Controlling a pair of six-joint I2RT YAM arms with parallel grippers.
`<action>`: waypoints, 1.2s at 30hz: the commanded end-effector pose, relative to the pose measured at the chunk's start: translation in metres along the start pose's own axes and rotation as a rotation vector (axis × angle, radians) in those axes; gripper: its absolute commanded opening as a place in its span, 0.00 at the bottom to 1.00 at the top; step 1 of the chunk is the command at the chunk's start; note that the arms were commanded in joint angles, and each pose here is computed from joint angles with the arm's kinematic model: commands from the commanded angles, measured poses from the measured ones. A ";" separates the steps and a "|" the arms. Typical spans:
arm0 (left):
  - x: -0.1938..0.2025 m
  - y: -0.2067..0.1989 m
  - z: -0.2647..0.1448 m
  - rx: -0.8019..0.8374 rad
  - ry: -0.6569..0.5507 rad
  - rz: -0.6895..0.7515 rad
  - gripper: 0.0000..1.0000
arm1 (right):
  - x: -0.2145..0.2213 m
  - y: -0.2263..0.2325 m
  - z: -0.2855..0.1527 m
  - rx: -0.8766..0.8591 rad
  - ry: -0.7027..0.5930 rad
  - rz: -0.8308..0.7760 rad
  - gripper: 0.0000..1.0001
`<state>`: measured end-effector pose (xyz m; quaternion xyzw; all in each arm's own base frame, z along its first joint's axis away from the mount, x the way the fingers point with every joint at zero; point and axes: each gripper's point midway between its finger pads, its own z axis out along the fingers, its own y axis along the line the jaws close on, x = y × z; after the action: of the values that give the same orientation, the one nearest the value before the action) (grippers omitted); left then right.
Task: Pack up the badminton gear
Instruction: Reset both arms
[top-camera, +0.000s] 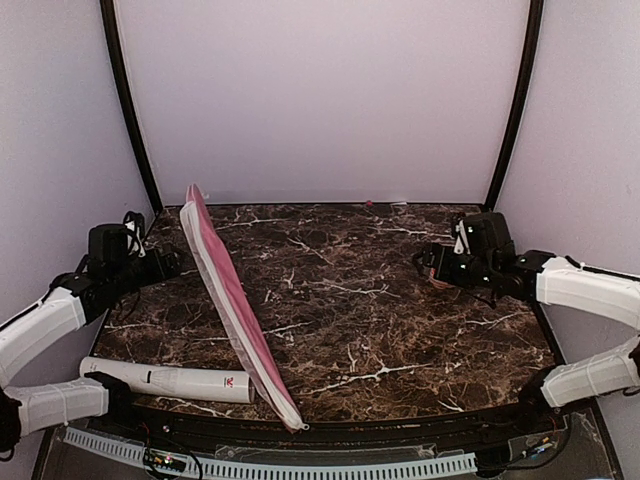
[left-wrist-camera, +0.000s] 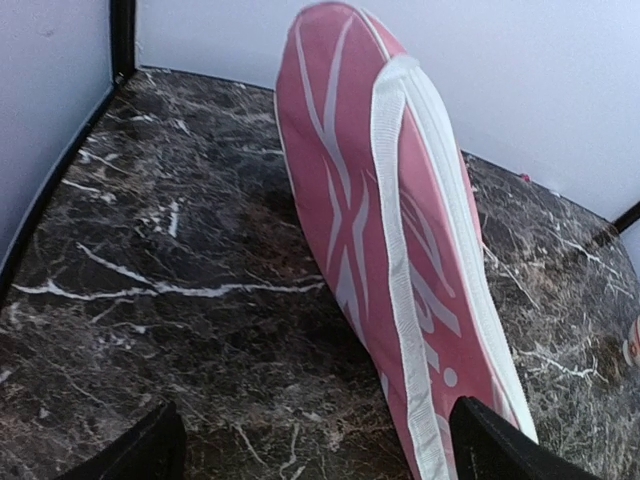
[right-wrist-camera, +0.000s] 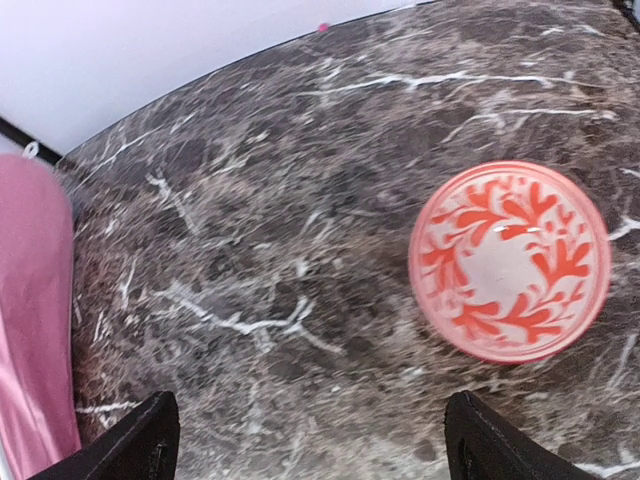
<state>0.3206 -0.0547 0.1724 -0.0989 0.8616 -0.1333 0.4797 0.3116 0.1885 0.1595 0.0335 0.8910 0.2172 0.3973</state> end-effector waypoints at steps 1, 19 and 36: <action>-0.025 0.024 -0.028 -0.098 -0.204 -0.031 0.97 | -0.035 -0.042 -0.009 0.035 -0.116 0.025 0.92; -0.039 0.083 -0.041 -0.287 -0.531 0.141 0.99 | -0.083 -0.195 -0.085 0.491 -0.671 -0.023 0.95; -0.019 0.084 -0.015 -0.266 -0.527 0.259 0.99 | -0.068 -0.204 -0.080 0.528 -0.749 -0.166 0.95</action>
<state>0.3087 0.0346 0.1522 -0.0949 0.7420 0.0714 0.6598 0.3158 -0.0408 0.1504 0.1445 0.7327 -0.0749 0.6608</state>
